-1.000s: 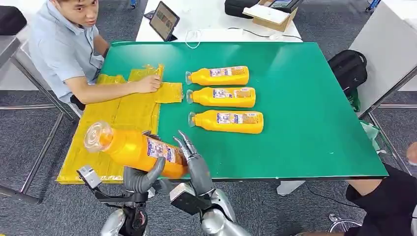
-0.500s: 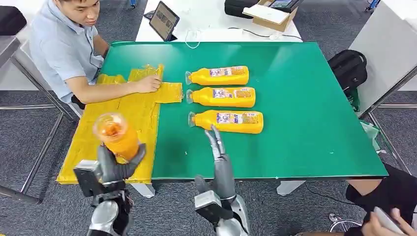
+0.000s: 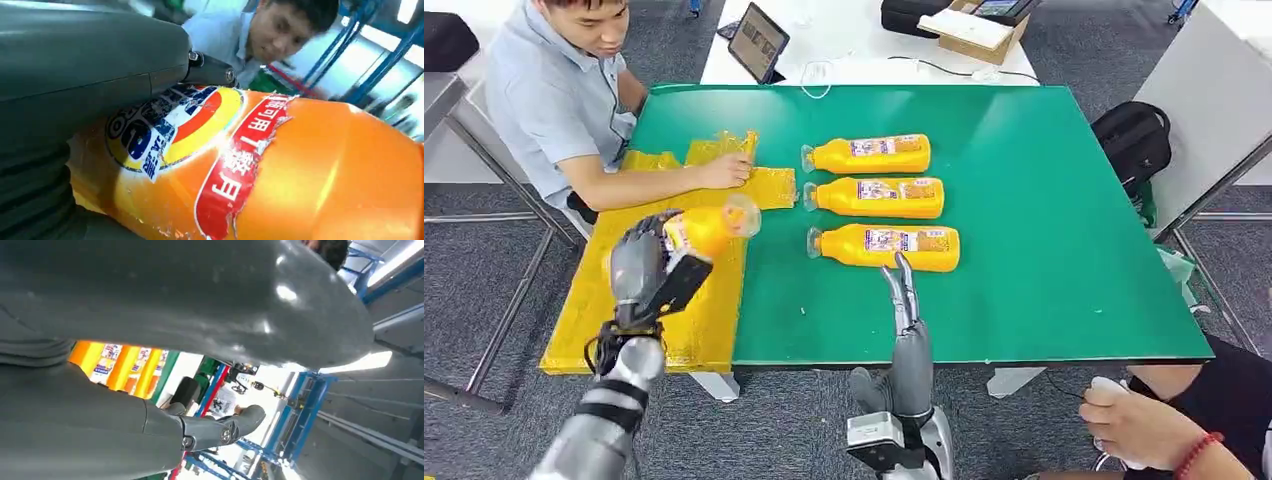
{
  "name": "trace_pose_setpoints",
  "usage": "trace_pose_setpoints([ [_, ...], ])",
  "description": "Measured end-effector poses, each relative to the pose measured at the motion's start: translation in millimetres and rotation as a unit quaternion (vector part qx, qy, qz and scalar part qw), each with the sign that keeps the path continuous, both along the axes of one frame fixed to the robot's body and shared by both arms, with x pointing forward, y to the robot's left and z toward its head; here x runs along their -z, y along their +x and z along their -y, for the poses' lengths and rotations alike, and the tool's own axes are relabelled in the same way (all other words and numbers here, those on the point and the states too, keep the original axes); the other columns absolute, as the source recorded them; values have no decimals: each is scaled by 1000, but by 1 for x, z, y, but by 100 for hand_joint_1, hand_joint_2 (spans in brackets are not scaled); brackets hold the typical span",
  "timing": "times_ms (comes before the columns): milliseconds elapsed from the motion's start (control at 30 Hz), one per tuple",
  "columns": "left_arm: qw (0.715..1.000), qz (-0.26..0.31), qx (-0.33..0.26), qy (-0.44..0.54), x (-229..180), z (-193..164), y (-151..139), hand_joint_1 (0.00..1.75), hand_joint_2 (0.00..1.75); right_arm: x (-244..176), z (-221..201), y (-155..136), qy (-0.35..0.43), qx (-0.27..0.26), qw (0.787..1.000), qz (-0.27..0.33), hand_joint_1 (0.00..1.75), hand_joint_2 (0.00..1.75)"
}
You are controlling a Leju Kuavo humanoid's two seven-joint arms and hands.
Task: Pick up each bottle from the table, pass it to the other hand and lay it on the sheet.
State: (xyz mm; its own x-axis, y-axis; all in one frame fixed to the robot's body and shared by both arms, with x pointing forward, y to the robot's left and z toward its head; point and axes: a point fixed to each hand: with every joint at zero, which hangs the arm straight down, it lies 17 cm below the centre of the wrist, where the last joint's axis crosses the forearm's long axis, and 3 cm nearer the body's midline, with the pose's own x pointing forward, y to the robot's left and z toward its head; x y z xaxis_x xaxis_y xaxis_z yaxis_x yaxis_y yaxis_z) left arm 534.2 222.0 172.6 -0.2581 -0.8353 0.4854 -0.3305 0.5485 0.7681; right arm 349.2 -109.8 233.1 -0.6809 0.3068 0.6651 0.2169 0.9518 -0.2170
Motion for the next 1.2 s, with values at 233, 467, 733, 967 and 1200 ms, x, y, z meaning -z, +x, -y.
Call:
trace_pose_setpoints([
  [233,973,-148,-2,175,81,4,24,175,175,6,-6,1,-4,-17,1000,-10,0,0],
  [467,961,-191,2,199,109,0,22,66,175,12,-8,2,-6,-21,1000,-18,0,0],
  [733,953,-248,64,165,127,15,18,16,0,17,-5,5,-1,-21,999,-28,0,0],
  [967,952,-250,67,163,128,16,18,16,0,20,-5,5,-3,-21,999,-30,0,0],
  [1200,949,-263,83,153,133,21,16,0,175,20,-5,6,1,-21,999,-32,0,0],
])
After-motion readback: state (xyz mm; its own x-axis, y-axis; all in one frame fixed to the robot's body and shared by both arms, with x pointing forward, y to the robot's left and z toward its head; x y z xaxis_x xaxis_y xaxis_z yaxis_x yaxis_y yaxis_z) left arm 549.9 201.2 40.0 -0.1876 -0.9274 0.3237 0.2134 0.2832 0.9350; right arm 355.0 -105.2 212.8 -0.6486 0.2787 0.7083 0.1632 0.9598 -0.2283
